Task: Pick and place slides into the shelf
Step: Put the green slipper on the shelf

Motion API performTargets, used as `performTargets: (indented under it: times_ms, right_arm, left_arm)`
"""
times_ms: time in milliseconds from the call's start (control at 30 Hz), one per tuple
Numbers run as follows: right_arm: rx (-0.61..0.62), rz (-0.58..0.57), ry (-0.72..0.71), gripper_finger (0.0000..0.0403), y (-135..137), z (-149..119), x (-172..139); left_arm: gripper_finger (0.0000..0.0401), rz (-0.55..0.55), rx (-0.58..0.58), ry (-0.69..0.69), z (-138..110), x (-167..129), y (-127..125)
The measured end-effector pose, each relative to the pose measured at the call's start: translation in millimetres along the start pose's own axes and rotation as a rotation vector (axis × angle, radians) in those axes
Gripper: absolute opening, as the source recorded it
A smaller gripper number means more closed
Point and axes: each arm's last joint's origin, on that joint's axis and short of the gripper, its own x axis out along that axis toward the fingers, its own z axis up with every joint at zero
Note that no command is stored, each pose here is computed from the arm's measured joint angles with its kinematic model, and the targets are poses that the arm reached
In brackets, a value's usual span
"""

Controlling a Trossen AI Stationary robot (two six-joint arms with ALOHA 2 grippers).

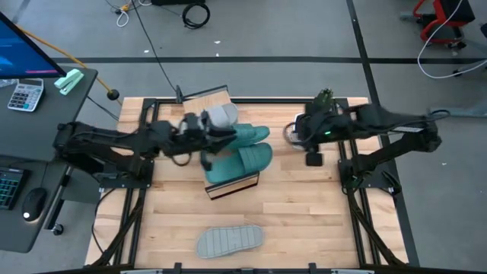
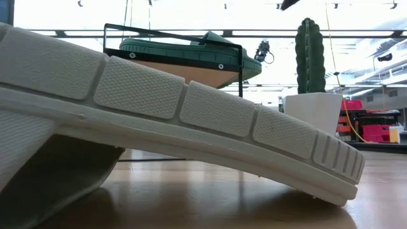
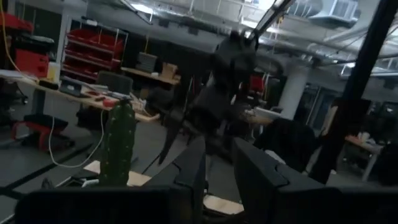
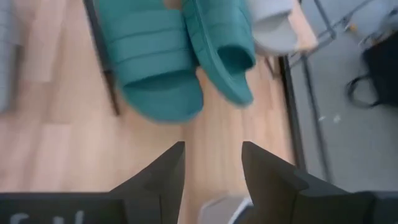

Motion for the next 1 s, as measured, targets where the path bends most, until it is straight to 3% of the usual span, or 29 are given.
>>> performTargets:
  times_ms: [233, 500, 733, 1000]
  right_arm:
    - [-0.273, -0.020, 0.042, 0.0190, 7.4, 17.2, 47.7]
    - [-0.456, -0.112, 0.051, 0.0249, 12.1, 34.0, 86.7]
    - [-0.450, -0.119, 0.117, 0.0249, 5.0, 33.7, 113.6]
    - [-0.422, -0.132, 0.143, 0.0187, -6.3, 32.5, 127.1]
  left_arm:
    - [0.0091, 0.011, -0.038, -0.025, 5.1, -43.8, 10.9]
    - [0.0081, 0.007, -0.079, -0.040, 8.2, -70.1, 17.1]
    - [0.0082, 0.004, -0.097, -0.051, 14.8, -78.8, 17.8]
    - [0.0080, 0.004, -0.123, -0.047, 15.3, -80.1, 18.0]
